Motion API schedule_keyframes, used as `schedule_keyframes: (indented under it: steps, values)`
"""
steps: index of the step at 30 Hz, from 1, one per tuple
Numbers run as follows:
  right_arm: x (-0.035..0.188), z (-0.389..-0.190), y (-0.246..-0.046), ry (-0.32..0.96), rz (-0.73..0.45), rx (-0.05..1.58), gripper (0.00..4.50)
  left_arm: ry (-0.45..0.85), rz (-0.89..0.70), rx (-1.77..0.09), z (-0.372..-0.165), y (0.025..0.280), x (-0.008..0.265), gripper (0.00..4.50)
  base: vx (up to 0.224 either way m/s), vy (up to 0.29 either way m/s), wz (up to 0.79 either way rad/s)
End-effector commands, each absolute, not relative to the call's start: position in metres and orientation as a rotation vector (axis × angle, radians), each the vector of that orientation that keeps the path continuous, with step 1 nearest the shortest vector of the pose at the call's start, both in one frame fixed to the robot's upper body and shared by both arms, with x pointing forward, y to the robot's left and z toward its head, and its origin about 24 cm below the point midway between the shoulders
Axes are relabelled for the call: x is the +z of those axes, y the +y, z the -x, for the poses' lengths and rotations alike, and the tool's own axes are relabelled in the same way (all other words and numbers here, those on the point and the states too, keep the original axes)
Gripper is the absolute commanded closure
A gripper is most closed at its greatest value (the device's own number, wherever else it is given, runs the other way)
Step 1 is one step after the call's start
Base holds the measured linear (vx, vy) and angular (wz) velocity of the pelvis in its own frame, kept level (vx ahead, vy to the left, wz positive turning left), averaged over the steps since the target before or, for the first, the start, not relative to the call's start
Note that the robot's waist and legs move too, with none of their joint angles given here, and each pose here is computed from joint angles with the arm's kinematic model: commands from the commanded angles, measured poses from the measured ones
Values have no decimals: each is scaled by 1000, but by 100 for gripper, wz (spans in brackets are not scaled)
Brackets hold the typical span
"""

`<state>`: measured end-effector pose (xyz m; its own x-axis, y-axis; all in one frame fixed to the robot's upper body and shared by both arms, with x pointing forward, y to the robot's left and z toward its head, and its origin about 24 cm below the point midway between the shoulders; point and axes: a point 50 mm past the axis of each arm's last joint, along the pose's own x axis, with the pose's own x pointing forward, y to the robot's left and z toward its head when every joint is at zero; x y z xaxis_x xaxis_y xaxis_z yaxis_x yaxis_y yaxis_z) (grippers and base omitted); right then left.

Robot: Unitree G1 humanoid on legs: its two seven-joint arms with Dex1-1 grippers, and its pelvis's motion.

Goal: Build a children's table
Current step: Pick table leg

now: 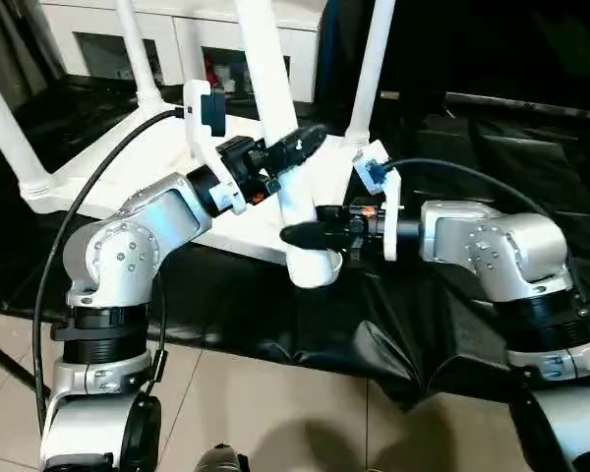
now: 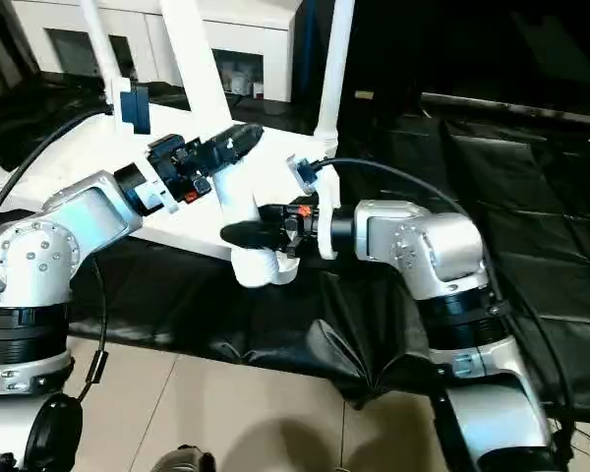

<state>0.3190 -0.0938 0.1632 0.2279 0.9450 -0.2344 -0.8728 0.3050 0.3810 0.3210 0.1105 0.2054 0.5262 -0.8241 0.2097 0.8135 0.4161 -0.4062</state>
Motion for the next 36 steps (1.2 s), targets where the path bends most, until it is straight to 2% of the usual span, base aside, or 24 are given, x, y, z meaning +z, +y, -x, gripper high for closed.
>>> schedule_keyframes:
  steps: [1,12,15,16,17,19,22,23,24,25,28,30,32,33,34,35,36]
  values:
    - [169,-323,-102,464,-167,1227,163,-2,482,-1144,-312,101,218,263,0,0,0]
    - [163,-321,-97,478,-187,1244,241,-27,508,-1136,-312,103,220,263,0,0,0]
    - [163,-322,-96,469,-194,1229,249,-31,490,-1094,-315,103,219,263,0,0,0]
    - [162,-324,-95,456,-201,1211,252,-21,484,-1011,-321,104,216,263,0,0,0]
    - [162,-324,-95,456,-201,1211,252,-21,484,-1011,-321,104,216,194,0,0,0]
    - [161,-326,-92,435,-202,1174,254,-28,475,-867,-330,103,212,191,0,0,0]
    - [161,-326,-91,431,-201,1165,255,-32,480,-828,-332,102,212,171,0,0,0]
    - [160,-326,-90,429,-199,1160,256,-44,489,-813,-333,101,212,197,0,0,0]
    - [160,-326,-90,429,-199,1160,256,-44,489,-813,-333,101,212,197,0,0,0]
    - [160,-327,-89,427,-194,1154,256,-55,492,-796,-334,100,213,218,0,0,0]
    - [160,-327,-88,419,-175,1148,256,-63,486,-781,-336,101,213,211,0,0,0]
    - [161,-328,-88,409,-163,1137,256,-67,481,-783,-336,101,213,251,0,0,0]
    - [163,-329,-87,382,-152,1142,256,-70,476,-802,-334,99,214,246,0,0,0]
    - [164,-329,-86,371,-165,1153,222,-70,470,-811,-333,98,213,259,0,0,0]
    - [167,-328,-86,362,-219,1175,222,-71,462,-834,-331,97,213,259,0,0,0]
    - [168,-328,-86,362,-224,1177,187,-71,461,-836,-331,96,213,264,0,0,0]
    - [168,-327,-87,366,-236,1191,185,-72,457,-849,-330,95,213,265,0,0,0]
